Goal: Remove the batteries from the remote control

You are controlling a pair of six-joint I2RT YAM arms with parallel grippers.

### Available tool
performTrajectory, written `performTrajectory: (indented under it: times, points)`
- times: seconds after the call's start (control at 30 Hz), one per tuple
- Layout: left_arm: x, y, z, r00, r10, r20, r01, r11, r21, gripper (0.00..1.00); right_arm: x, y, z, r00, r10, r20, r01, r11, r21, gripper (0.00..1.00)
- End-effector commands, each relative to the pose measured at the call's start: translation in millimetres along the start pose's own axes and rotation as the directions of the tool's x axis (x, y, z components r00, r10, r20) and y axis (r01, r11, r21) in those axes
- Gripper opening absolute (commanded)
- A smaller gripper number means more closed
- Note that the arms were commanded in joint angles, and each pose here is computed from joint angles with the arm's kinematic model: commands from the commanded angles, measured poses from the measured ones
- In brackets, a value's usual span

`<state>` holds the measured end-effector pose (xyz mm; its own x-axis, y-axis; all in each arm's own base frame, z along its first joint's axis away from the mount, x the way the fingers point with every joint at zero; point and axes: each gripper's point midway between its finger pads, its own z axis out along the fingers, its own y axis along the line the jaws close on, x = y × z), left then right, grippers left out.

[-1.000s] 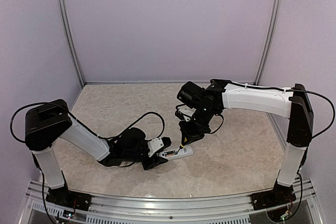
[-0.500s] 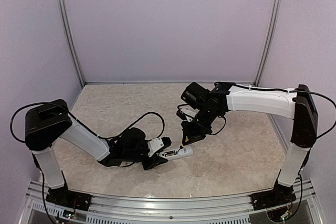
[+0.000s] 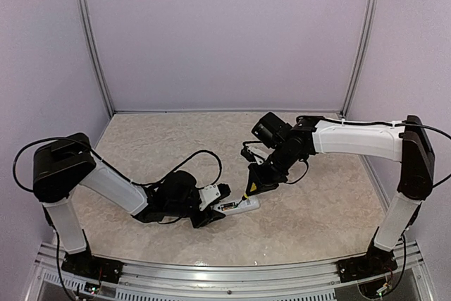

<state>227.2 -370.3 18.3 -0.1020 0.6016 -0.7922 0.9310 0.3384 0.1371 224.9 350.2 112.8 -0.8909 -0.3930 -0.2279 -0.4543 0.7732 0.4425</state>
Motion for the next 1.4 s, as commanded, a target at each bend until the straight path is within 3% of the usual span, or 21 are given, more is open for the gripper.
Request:
performTrajectory:
  times: [0.0,0.37,0.57,1.03,1.37]
  points:
    - [28,-3,6,0.993,0.018,-0.114,-0.019,1.0,-0.003,0.27,-11,57,-14,0.995,-0.076,0.064,0.09,0.965,-0.245,0.0]
    - [29,-4,7,0.993,0.018,-0.119,-0.019,1.0,-0.001,0.27,-21,83,-49,0.983,-0.077,0.169,0.137,0.916,-0.377,0.0]
    - [29,-5,7,0.993,0.017,-0.121,-0.017,1.0,-0.001,0.26,-14,77,-38,0.988,-0.075,0.139,0.122,0.918,-0.377,0.0]
    - [25,-5,5,0.994,0.009,-0.113,-0.009,1.0,0.002,0.26,-21,18,-38,0.988,-0.044,0.149,0.062,0.991,-0.118,0.0]
    - [21,-1,2,0.994,0.001,-0.111,-0.002,1.0,-0.009,0.25,-28,-4,-54,0.98,-0.042,0.193,0.052,0.998,-0.046,0.0]
